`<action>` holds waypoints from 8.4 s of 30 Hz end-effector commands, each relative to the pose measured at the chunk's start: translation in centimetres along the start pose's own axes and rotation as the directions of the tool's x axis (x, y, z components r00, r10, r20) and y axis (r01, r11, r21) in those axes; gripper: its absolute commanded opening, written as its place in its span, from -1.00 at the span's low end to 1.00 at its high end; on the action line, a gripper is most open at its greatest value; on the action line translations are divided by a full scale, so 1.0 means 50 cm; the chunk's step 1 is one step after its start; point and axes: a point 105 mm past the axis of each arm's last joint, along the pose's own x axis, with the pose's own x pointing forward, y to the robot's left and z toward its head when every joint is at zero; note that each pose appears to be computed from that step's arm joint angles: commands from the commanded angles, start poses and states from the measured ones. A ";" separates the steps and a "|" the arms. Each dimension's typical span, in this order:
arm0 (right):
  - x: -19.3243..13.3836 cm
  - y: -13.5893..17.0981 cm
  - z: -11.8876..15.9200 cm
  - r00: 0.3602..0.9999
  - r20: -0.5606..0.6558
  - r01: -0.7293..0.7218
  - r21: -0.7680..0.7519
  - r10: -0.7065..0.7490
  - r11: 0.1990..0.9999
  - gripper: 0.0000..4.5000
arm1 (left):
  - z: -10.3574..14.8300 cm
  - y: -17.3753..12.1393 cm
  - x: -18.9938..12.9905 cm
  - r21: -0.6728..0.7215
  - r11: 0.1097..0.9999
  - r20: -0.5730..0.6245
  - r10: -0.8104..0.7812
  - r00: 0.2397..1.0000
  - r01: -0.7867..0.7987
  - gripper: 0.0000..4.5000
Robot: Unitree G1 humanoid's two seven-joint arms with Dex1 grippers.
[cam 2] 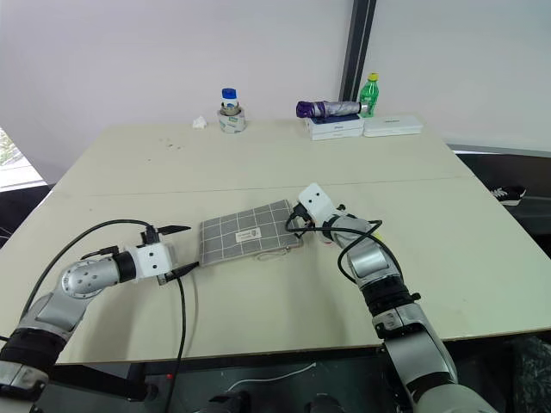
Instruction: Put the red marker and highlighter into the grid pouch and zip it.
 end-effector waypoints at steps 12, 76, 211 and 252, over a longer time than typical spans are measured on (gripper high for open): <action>0.005 0.039 0.014 0.996 -0.008 -0.085 -0.105 0.084 0.991 -1.00 | 0.011 -0.027 0.032 0.115 0.990 0.067 -0.089 0.994 0.081 0.97; -0.155 -0.023 0.151 0.946 0.317 -0.176 0.340 0.064 0.924 0.70 | 0.186 0.045 0.040 -0.699 0.711 0.187 0.289 0.939 -0.079 -1.00; -0.253 -0.046 0.062 0.981 -0.002 -0.177 -0.432 0.195 0.884 -0.84 | 0.180 0.023 0.089 -0.595 0.803 0.145 0.097 0.985 0.009 -1.00; -0.241 -0.033 0.034 0.975 -0.073 -0.219 -0.521 0.212 0.825 -0.84 | 0.199 0.018 0.093 -0.584 0.809 0.191 0.071 0.979 0.056 -1.00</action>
